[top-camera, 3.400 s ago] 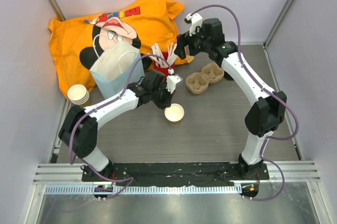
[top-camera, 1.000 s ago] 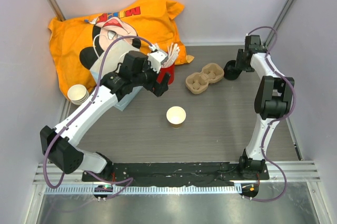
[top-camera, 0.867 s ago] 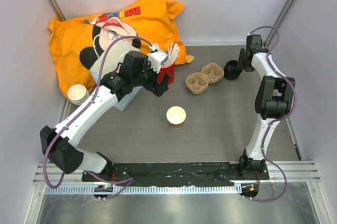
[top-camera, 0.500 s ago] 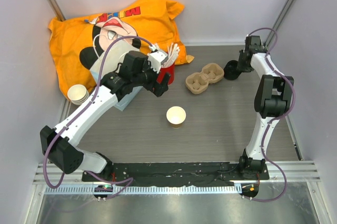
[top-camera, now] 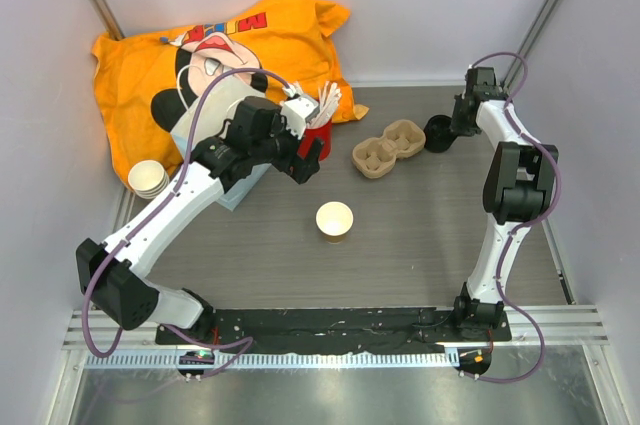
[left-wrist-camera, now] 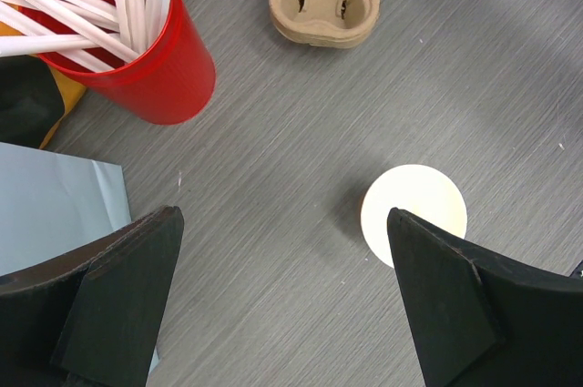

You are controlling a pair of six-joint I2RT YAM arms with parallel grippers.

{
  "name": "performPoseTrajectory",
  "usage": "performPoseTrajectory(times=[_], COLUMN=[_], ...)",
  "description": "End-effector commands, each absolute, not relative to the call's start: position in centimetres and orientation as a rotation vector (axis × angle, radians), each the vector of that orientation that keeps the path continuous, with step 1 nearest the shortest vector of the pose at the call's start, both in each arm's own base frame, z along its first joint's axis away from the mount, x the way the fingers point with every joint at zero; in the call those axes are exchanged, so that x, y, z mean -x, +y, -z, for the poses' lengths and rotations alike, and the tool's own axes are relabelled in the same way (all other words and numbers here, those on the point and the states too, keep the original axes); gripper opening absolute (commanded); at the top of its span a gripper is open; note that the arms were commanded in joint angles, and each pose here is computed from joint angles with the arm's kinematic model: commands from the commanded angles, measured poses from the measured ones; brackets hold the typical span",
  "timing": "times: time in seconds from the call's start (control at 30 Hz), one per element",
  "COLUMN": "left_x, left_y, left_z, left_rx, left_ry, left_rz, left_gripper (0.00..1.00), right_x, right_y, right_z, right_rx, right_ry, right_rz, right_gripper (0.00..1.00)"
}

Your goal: Pack the takeout coffee

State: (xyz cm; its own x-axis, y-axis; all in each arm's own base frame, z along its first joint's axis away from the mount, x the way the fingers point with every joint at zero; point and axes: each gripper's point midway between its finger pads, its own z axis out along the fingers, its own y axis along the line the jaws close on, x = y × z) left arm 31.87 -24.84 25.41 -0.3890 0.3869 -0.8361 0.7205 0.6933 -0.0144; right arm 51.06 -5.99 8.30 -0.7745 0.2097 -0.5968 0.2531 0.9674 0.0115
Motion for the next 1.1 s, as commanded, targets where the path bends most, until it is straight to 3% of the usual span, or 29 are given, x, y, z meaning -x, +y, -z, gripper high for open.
performPoseTrajectory(times=[0.0,0.13,0.43,1.07], left_x=[-31.7,-31.7,-31.8,-31.6], left_y=[-24.8,-24.8,-24.8,-24.8], left_z=[-27.0,-27.0,-26.9,-26.9], left_rx=[-0.836,-0.836,-0.839,-0.836], left_ry=[1.977,1.977,1.974,1.975], left_rz=[0.498,0.498,0.494,0.503], left_gripper=[1.0,1.0,1.0,1.0], right_x=[-52.4,-52.5,-52.6,-52.0], right_y=[-6.1,-6.1,-6.1,-6.2], right_z=[-11.7,-12.6,-15.5,-12.4], right_rx=[-0.327,-0.326,-0.301,-0.281], right_ry=[2.398,2.38,2.343,2.428], right_rz=[0.075,0.076,0.076,0.09], right_gripper=[0.14,0.09,0.08,0.17])
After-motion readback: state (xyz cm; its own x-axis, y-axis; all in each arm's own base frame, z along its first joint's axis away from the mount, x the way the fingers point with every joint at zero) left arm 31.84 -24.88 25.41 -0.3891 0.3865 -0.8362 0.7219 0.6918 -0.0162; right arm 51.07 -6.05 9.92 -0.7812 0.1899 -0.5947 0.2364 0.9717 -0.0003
